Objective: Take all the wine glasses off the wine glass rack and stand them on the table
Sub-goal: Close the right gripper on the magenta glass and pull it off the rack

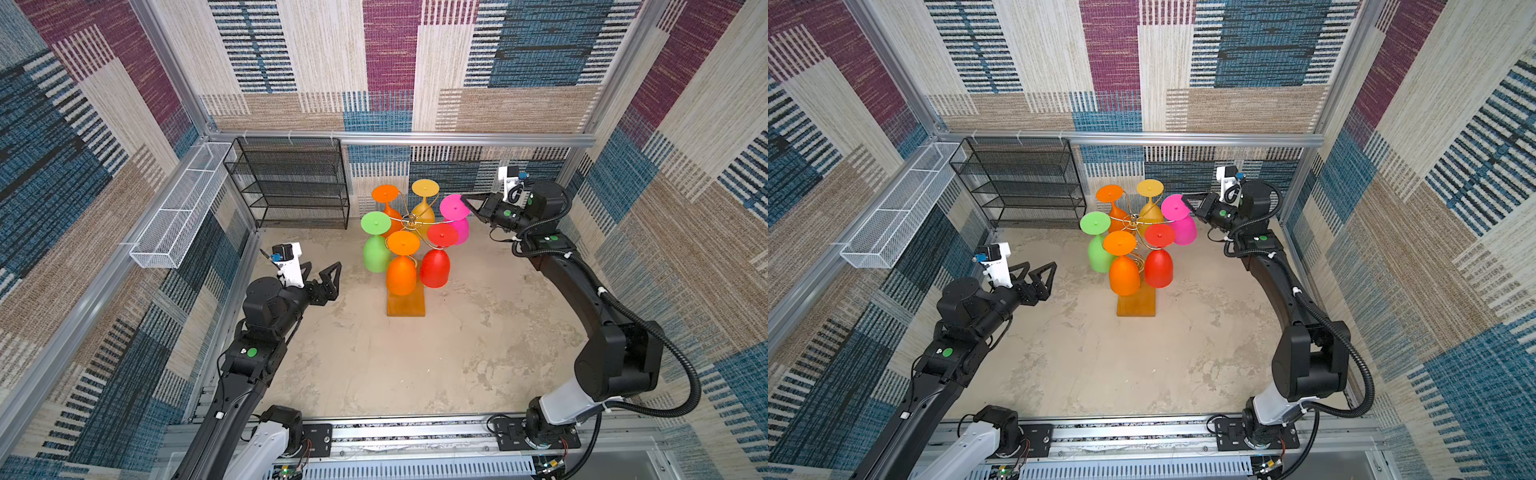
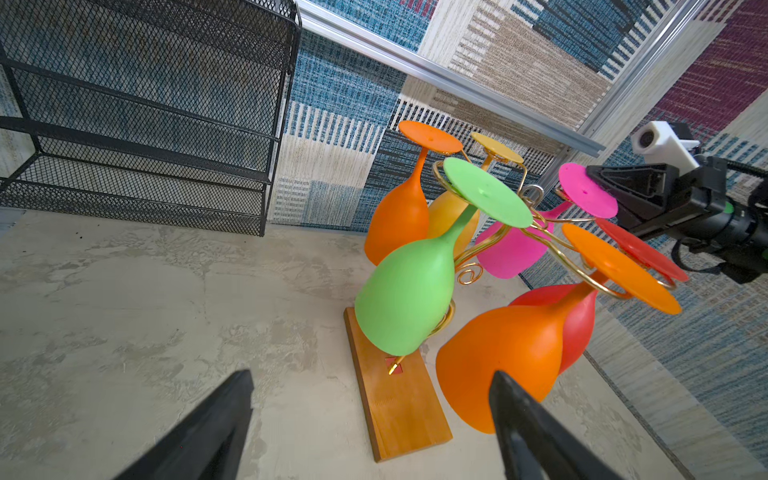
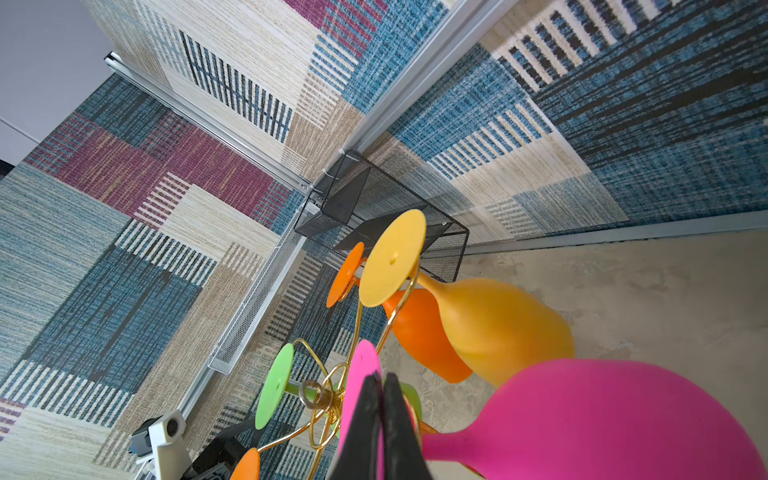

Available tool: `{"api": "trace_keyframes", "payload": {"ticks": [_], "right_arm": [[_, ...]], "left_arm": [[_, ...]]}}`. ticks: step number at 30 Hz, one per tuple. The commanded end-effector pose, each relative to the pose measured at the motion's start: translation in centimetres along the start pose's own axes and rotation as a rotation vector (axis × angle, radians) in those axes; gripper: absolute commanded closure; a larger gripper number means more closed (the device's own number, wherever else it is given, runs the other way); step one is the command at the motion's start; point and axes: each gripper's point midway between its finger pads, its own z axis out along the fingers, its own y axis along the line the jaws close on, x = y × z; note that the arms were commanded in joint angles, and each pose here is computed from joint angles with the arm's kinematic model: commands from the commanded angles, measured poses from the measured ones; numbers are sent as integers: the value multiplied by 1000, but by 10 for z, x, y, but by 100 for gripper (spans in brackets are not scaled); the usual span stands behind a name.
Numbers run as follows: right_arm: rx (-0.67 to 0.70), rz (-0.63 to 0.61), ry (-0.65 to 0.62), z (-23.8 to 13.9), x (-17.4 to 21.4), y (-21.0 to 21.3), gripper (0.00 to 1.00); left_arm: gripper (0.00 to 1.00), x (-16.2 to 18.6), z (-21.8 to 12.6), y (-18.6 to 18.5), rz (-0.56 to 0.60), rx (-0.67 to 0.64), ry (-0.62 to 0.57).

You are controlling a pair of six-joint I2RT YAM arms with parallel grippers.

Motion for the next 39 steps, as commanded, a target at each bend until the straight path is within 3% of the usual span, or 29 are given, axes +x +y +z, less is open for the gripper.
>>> {"api": "trace_keyframes", "payload": {"ticks": [1, 14, 30, 39], "right_arm": [[-58, 32, 13, -1, 1, 8, 100], [-188, 95, 19, -16, -5, 32, 100], [-182, 104, 49, -31, 12, 40, 100], [-180, 108, 67, -21, 18, 41, 100]], "left_arm": [[9, -7, -1, -2, 32, 8, -29], [9, -5, -1, -2, 31, 7, -26], [9, -5, 2, -4, 20, 21, -22], [9, -5, 3, -5, 13, 28, -22]]}}
